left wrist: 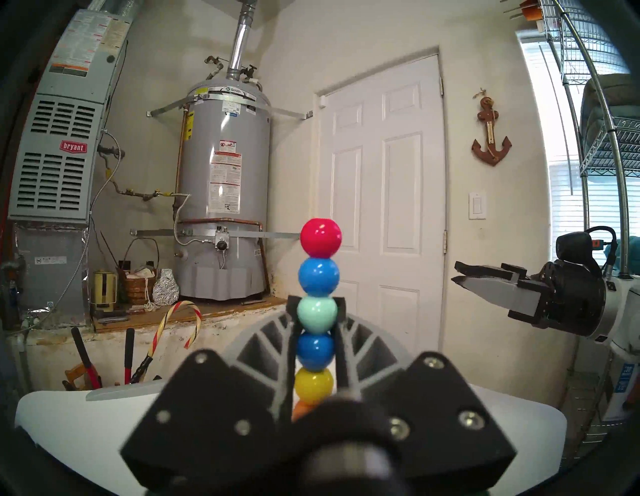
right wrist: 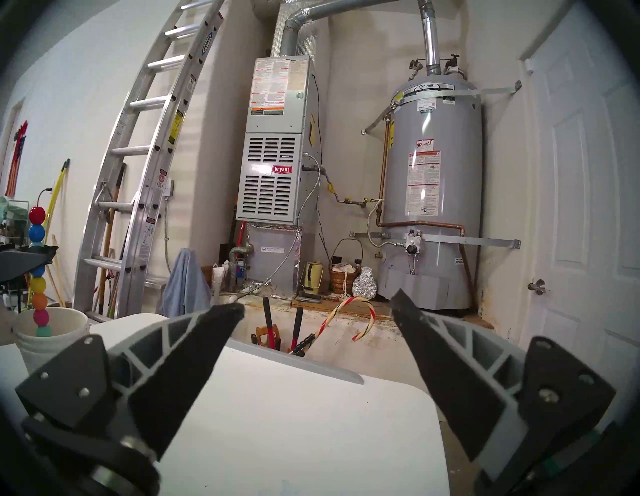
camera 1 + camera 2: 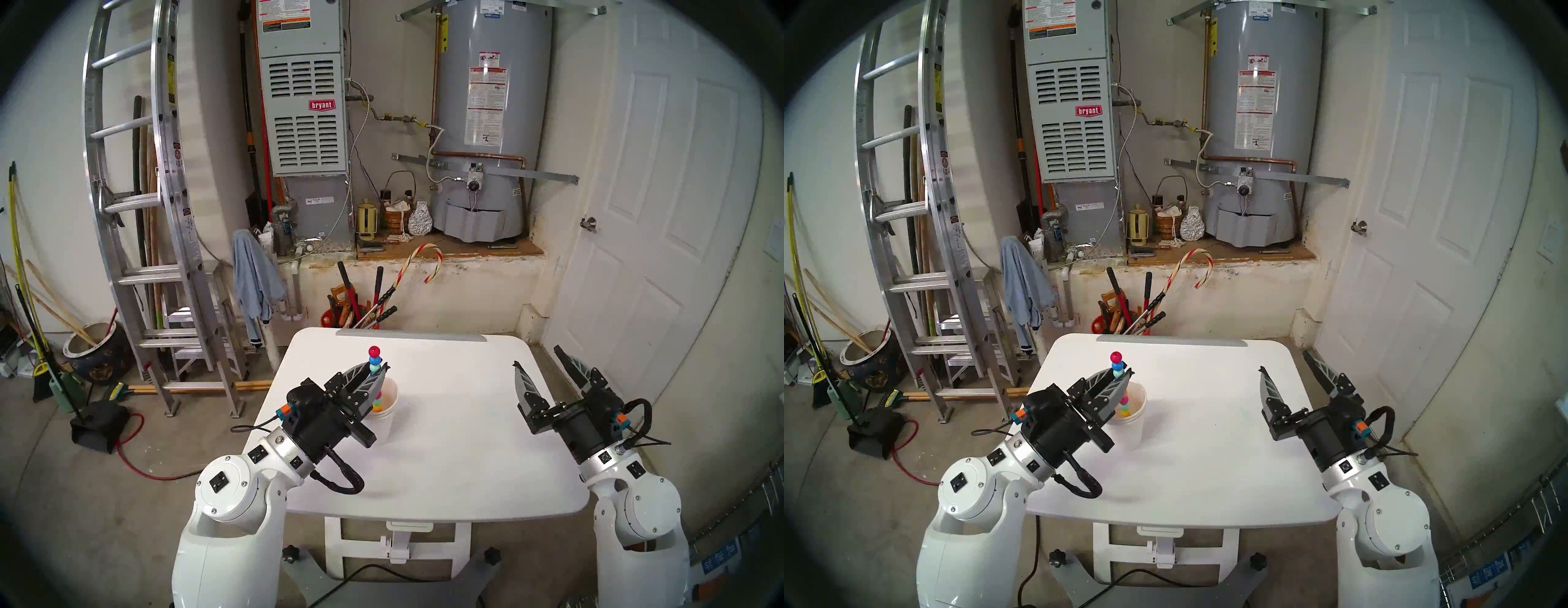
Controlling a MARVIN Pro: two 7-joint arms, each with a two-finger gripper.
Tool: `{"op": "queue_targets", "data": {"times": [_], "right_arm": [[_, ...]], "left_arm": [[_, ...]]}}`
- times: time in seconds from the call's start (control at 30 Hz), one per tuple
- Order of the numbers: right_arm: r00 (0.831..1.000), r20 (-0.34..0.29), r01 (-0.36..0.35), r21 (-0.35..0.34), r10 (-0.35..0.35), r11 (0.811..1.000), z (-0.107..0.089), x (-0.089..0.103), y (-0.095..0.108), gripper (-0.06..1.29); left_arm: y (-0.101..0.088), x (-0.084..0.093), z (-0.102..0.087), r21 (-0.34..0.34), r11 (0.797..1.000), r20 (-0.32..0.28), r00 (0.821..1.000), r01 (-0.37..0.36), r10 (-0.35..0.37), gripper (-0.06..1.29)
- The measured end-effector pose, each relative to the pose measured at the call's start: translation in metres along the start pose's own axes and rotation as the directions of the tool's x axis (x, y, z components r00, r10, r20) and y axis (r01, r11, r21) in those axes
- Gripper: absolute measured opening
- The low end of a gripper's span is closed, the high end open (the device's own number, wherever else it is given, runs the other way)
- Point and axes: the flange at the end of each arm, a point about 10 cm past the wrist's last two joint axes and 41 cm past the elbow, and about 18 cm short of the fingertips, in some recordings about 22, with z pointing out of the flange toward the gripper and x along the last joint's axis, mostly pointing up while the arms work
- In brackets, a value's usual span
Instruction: Switch the marker to another color
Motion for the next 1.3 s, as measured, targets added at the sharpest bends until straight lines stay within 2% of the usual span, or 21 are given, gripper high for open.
{"op": "queue_targets", "data": {"times": [0.4, 0.6, 0.63, 0.73, 0.77, 0.9, 1.0, 1.07, 1.3], "right_arm": [[1.0, 0.001, 0.005, -0.001, -0.005, 1.0, 0.0, -0.001, -0.001, 1.19], [1.0, 0.001, 0.007, -0.001, -0.007, 1.0, 0.001, -0.001, -0.002, 1.19], [1.0, 0.001, 0.007, -0.001, -0.007, 1.0, 0.001, -0.001, -0.002, 1.19], [1.0, 0.001, 0.007, 0.0, -0.007, 1.0, 0.001, -0.001, -0.002, 1.19], [1.0, 0.001, 0.007, 0.0, -0.007, 1.0, 0.001, -0.001, -0.002, 1.19], [1.0, 0.001, 0.008, 0.0, -0.008, 1.0, 0.001, -0.001, -0.003, 1.19], [1.0, 0.002, 0.008, 0.001, -0.008, 1.0, 0.002, -0.002, -0.003, 1.19], [1.0, 0.003, 0.008, 0.001, -0.008, 1.0, 0.002, -0.002, -0.003, 1.19], [1.0, 0.003, 0.009, -0.001, -0.009, 1.0, 0.001, -0.003, -0.003, 1.19]], "left_arm": [[-0.002, -0.002, -0.006, 0.006, 1.0, 0.009, 1.0, 0.002, -0.003, 0.31], [-0.002, -0.004, -0.009, 0.009, 1.0, 0.014, 1.0, 0.006, -0.006, 0.39], [-0.002, -0.004, -0.01, 0.009, 1.0, 0.014, 1.0, 0.006, -0.006, 0.41], [-0.002, -0.004, -0.01, 0.01, 1.0, 0.015, 1.0, 0.008, -0.008, 0.68], [-0.001, -0.004, -0.01, 0.01, 1.0, 0.015, 1.0, 0.008, -0.009, 0.73], [-0.001, -0.004, -0.01, 0.009, 1.0, 0.015, 1.0, 0.009, -0.009, 0.76], [-0.001, -0.004, -0.01, 0.009, 1.0, 0.014, 1.0, 0.007, -0.007, 0.91], [-0.002, -0.002, -0.01, 0.011, 1.0, 0.011, 1.0, 0.004, -0.004, 0.96], [-0.007, 0.004, -0.013, 0.025, 1.0, 0.002, 1.0, -0.011, 0.011, 0.99]]}}
